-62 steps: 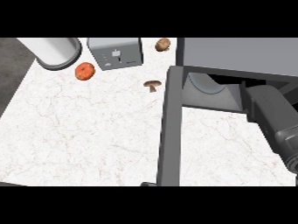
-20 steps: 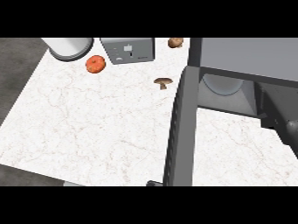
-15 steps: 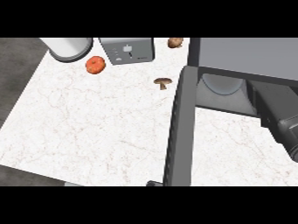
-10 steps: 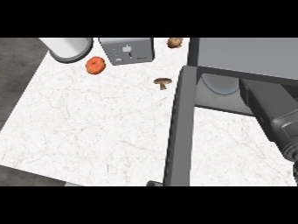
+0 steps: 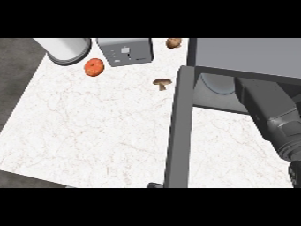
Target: Pick up the milk, place it into the microwave and close the microwave
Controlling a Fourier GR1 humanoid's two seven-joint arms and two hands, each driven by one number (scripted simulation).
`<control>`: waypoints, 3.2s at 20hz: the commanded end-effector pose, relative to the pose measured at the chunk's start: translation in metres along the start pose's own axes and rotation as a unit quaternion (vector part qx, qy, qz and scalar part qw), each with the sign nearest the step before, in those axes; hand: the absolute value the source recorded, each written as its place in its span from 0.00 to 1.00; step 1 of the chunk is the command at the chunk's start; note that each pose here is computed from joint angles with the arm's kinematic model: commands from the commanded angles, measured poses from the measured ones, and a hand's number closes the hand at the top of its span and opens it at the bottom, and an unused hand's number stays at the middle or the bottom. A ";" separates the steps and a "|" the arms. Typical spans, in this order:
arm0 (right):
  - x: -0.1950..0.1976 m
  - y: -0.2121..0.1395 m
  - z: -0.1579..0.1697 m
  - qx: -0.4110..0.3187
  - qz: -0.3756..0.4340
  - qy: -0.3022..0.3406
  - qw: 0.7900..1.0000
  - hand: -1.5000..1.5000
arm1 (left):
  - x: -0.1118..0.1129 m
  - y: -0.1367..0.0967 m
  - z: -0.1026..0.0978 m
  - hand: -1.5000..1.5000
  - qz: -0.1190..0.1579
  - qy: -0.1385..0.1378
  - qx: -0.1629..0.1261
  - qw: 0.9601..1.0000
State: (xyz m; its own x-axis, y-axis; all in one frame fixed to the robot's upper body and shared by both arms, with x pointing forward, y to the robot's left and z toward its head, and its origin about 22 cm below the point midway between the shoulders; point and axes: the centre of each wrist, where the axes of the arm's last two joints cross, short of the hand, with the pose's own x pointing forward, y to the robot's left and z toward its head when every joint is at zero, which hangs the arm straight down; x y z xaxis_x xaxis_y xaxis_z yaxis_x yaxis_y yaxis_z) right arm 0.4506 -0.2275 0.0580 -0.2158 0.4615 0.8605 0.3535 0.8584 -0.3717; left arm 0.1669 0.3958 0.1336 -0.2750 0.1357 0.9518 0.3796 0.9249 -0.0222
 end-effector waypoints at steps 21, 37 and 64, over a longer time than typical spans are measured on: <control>-0.026 0.017 0.032 0.133 -0.184 0.003 0.974 0.00 | -0.079 -0.057 -0.004 0.00 0.067 0.054 -0.124 0.989; -0.098 0.058 0.170 0.185 -0.273 0.056 0.942 0.00 | -0.108 -0.071 -0.042 1.00 0.023 0.092 -0.172 0.981; -0.142 -0.152 0.333 0.116 -0.261 0.025 0.958 0.00 | -0.181 -0.187 -0.110 1.00 -0.050 0.095 -0.275 0.955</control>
State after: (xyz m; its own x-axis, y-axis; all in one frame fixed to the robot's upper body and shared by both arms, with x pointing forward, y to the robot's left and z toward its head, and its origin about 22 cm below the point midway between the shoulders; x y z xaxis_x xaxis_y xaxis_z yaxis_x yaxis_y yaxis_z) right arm 0.1442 -0.3356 -0.1451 -0.1866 0.0008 0.9824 0.0550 0.9984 0.0096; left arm 0.2482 0.1847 0.0123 -0.1784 -0.0617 0.9820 0.7570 0.6289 0.1771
